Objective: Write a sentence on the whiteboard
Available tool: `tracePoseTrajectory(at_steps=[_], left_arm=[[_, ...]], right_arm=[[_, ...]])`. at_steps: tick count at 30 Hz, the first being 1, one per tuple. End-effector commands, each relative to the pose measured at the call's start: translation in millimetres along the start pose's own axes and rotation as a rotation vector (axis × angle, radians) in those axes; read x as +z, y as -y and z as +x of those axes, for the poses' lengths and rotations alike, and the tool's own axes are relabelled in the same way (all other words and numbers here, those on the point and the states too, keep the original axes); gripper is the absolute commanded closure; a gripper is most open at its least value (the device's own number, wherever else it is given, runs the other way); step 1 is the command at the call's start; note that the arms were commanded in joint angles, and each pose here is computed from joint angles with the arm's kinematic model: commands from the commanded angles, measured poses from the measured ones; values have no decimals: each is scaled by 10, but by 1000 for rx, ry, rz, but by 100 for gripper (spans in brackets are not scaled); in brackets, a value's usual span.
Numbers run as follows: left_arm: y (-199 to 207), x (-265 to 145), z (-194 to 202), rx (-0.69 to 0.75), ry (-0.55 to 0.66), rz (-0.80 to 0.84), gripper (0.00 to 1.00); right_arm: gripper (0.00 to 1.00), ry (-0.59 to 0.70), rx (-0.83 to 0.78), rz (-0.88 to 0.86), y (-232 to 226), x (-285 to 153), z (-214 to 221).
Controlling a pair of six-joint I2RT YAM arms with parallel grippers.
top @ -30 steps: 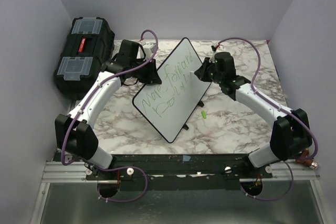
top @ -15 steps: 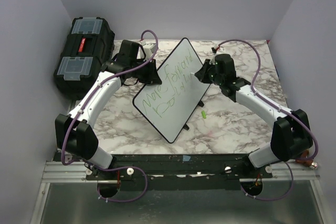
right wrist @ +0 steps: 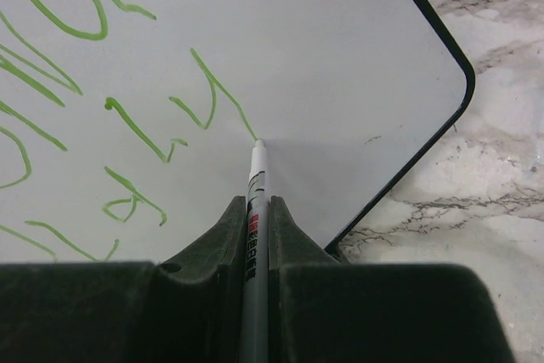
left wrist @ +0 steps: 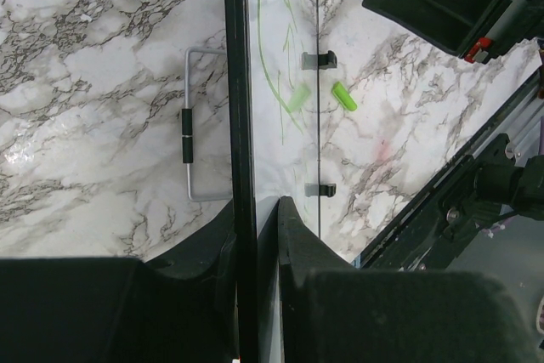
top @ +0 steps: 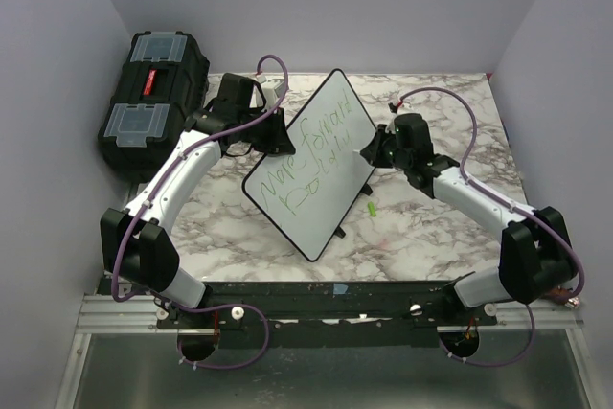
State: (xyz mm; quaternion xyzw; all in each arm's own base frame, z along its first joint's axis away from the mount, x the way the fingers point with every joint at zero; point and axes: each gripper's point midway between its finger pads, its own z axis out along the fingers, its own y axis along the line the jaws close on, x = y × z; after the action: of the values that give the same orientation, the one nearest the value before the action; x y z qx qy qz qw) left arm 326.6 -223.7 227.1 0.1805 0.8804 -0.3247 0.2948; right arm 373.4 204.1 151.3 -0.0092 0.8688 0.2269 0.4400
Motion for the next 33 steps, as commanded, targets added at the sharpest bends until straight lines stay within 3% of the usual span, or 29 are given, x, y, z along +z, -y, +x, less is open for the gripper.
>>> tracePoseTrajectory(at_steps=[1, 20, 33], left_arm=[[-130, 91, 345, 122, -112, -59, 100], [-93, 66, 371, 131, -103, -56, 100], [-90, 91, 411, 125, -112, -53, 100]], right_arm=[[99, -124, 5, -50, -39, -7, 422], [99, -193, 55, -139, -134, -109, 703], [99, -157, 73, -278, -440, -175, 499]])
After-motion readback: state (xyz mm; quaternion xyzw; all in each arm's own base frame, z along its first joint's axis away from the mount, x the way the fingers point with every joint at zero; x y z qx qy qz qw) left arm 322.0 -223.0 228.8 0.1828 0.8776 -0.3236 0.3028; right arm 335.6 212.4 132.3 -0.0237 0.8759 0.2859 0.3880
